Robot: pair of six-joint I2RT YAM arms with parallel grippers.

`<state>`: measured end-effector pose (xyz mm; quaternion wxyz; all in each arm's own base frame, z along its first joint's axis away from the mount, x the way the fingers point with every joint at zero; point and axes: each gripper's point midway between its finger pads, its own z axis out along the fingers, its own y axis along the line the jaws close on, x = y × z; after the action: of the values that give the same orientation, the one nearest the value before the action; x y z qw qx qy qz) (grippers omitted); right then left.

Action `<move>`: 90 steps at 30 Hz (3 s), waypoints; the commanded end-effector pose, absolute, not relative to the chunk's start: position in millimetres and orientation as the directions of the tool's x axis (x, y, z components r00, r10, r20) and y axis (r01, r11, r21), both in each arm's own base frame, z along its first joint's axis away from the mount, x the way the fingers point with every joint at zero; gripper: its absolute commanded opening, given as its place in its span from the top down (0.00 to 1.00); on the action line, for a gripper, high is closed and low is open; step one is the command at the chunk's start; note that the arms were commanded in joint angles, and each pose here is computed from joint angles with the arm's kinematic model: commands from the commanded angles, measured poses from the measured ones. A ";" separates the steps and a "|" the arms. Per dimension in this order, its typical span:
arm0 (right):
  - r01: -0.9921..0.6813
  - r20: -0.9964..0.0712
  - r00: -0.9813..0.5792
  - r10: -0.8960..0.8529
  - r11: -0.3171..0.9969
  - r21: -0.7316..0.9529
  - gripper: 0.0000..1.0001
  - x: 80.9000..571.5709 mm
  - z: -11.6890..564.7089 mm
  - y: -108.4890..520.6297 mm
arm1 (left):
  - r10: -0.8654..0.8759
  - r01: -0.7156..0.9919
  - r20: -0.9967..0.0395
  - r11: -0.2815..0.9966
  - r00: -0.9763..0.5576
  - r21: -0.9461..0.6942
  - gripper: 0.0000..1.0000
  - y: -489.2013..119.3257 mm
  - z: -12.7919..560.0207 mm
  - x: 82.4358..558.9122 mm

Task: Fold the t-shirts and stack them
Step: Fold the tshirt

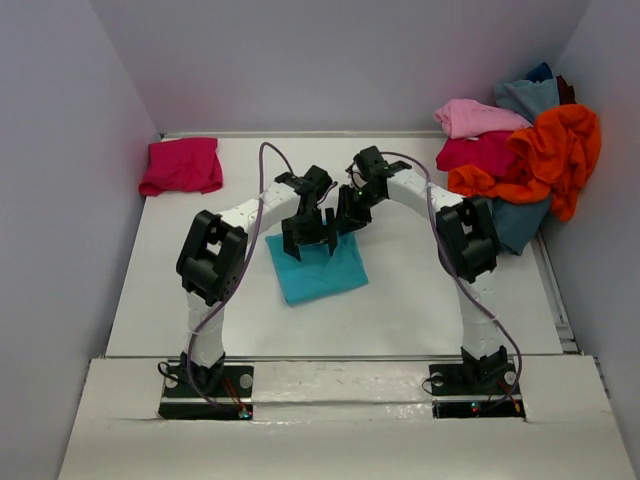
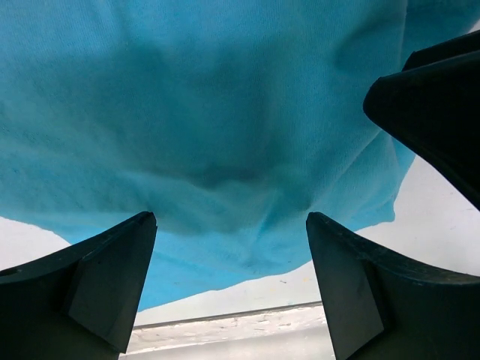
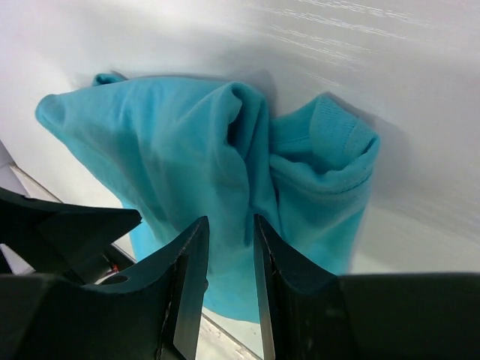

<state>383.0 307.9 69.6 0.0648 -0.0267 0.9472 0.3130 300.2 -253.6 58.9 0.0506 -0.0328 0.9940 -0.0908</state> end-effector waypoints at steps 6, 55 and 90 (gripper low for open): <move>-0.118 -0.148 -0.988 -0.031 0.773 0.623 0.64 391.8 60.6 321.0 | -0.071 -0.049 -0.113 0.981 -0.991 -0.189 0.07 -251.1 69.6 305.2; -0.023 -0.183 -0.981 0.063 0.901 0.433 0.45 376.2 91.7 272.5 | -0.075 -0.059 -0.089 0.982 -0.993 -0.178 0.07 -244.3 53.5 299.6; 0.023 -0.056 -0.997 0.055 0.888 0.459 0.93 329.0 54.6 263.6 | -0.088 -0.076 -0.066 0.984 -0.994 -0.164 0.07 -238.2 46.0 302.4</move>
<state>328.4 265.0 50.0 0.0261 0.0202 0.9696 0.2423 302.2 -243.0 46.6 0.0446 -0.0419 0.9945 -0.0852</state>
